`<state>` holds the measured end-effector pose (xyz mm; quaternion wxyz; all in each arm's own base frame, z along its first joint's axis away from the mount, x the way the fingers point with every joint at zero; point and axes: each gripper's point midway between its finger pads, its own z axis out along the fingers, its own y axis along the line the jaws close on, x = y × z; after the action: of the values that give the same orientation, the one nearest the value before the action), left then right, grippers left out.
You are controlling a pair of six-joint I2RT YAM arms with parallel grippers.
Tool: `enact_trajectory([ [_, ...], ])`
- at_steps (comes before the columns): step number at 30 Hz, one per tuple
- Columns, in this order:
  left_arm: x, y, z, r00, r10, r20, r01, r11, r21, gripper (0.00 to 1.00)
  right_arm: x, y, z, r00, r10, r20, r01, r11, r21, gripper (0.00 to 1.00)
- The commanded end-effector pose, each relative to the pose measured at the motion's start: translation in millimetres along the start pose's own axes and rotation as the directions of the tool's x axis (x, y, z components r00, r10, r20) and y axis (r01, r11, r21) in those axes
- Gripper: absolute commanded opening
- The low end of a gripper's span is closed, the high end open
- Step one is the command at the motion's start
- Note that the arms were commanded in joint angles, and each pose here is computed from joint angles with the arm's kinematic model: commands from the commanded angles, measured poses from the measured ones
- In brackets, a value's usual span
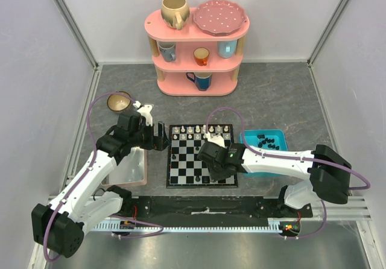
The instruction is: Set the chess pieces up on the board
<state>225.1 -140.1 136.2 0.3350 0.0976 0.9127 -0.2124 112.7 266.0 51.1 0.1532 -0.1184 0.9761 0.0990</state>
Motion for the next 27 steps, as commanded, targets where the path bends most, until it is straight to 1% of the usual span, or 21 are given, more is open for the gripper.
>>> enact_trajectory([
  [1,-4.8,-2.3,0.5,0.999,0.033,0.019,-0.033,0.999,0.013,0.91,-21.5,11.9,-18.9,0.994,0.041,0.098,-0.035,0.998,-0.053,0.43],
  [5,-4.9,-3.0,0.6,0.999,0.034,0.018,-0.034,0.999,0.015,0.91,-36.2,13.0,-33.7,0.988,0.054,0.145,-0.046,0.997,-0.059,0.48],
  [8,-4.4,-2.7,0.7,0.999,0.033,0.016,-0.033,0.999,0.016,0.91,-48.4,4.9,-42.4,0.982,0.061,0.181,-0.056,0.998,-0.037,0.48],
  [11,-4.1,-2.9,1.1,0.999,0.033,0.015,-0.034,0.999,0.016,0.91,-63.5,-13.7,-50.6,0.972,0.093,0.217,-0.092,0.996,-0.014,0.48],
  [14,-4.0,-3.2,1.0,0.999,0.033,0.014,-0.034,0.999,0.018,0.91,-84.2,-50.2,-61.7,0.95,0.127,0.286,-0.143,0.989,0.035,0.48],
  [15,-4.0,-3.2,1.0,0.999,0.033,0.014,-0.034,0.999,0.018,0.91,-95.8,-70.5,-69.8,0.934,0.151,0.323,-0.177,0.983,0.051,0.51],
  [17,-4.3,-3.5,1.1,0.999,0.034,0.015,-0.034,0.999,0.019,0.91,-104.6,-94.3,-79.2,0.916,0.152,0.372,-0.194,0.978,0.076,0.53],
  [20,-3.5,-3.6,1.3,0.999,0.036,0.012,-0.036,0.999,0.02,0.91,-114.9,-135.4,-90.7,0.892,0.149,0.427,-0.239,0.957,0.164,0.59],
  [21,-4.1,-3.3,1.4,0.999,0.035,0.014,-0.035,0.999,0.019,0.91,-117.6,-153.6,-92.2,0.882,0.18,0.436,-0.286,0.939,0.191,0.59],
  [23,-4.3,-3.5,1.1,0.999,0.035,0.015,-0.036,0.999,0.019,0.91,-114.7,-172.5,-88.8,0.887,0.194,0.42,-0.306,0.927,0.218,0.59],
  [24,-3.9,-3.4,1.0,0.999,0.035,0.014,-0.035,0.999,0.019,0.91,-115.7,-189.7,-87.4,0.877,0.232,0.421,-0.352,0.906,0.235,0.57],
  [25,-3.9,-4.5,1.1,0.999,0.037,0.014,-0.038,0.999,0.023,0.91,-110.7,-198.9,-81.5,0.888,0.229,0.399,-0.348,0.902,0.254,0.56],
  [26,-4.1,-4.6,0.8,0.999,0.037,0.014,-0.038,0.999,0.023,0.91,-107.6,-201.5,-74.6,0.895,0.246,0.372,-0.348,0.906,0.239,0.54],
  [27,-4.4,-4.2,1.2,0.999,0.036,0.014,-0.037,0.999,0.022,0.91,-111.4,-212.9,-71.3,0.878,0.285,0.383,-0.388,0.894,0.225,0.52],
])
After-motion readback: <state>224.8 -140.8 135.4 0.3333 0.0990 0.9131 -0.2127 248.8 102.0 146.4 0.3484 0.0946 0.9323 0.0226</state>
